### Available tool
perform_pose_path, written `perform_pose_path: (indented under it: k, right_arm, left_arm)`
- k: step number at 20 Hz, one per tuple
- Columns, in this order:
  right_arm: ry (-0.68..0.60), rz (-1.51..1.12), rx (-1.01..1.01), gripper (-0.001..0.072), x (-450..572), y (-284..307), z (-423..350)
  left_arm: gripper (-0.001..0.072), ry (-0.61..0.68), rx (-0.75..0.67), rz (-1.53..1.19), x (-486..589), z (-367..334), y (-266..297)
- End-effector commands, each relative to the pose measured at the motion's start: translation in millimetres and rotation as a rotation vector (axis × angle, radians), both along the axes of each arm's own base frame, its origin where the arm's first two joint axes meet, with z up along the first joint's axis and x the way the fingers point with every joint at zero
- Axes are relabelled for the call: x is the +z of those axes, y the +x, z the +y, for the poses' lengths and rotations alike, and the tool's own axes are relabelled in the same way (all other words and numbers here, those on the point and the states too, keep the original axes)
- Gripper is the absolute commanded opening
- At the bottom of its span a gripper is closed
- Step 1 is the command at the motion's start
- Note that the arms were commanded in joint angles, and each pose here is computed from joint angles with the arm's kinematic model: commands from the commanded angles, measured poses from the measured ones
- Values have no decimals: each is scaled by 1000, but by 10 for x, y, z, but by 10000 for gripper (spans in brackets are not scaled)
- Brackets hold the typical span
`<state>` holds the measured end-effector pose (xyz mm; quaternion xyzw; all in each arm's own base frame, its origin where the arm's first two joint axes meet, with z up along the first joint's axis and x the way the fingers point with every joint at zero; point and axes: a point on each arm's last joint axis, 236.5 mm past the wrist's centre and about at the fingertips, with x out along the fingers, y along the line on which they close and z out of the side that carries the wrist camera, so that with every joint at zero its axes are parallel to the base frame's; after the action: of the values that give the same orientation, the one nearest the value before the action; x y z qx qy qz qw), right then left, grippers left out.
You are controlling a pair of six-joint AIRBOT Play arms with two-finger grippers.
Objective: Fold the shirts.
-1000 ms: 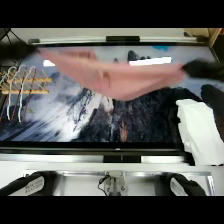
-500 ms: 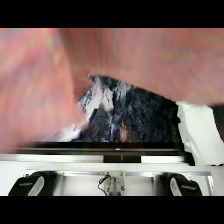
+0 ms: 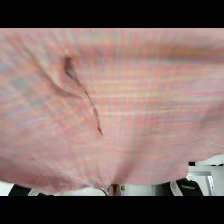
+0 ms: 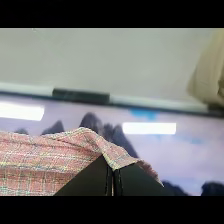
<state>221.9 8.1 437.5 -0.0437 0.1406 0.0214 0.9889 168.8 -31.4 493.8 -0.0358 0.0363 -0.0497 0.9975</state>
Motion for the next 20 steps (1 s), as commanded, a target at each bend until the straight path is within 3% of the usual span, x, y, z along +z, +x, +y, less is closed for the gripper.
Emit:
perform_pose_path:
  k: [1,4,8,12,15,18,19,20]
  right_arm:
    - [18,477,-57,46,-1146,341,-267]
    - [91,758,-26,46,-2233,887,-294]
    - [236,838,76,46,-3401,1877,11]
    - [126,981,150,46,-4289,2152,444]
    - [107,836,184,47,-4287,2520,766]
    - [167,667,153,47,-3961,2873,935]
    - [220,657,118,56,-3917,2908,937]
    - [247,674,96,224,-3923,2887,919]
  left_arm:
    - [27,23,61,457,-1270,238,467]
    - [26,9,47,748,-2534,310,1087]
    - [26,-76,34,916,-3767,297,1860]
    - [27,-197,-17,1035,-4528,67,2411]
    - [27,-249,-39,1034,-4752,-99,2684]
    - [35,-279,-54,973,-4700,-225,2876]
    - [172,-267,-62,963,-4691,-249,2891]
    - [517,-242,-81,965,-4696,-268,2878]
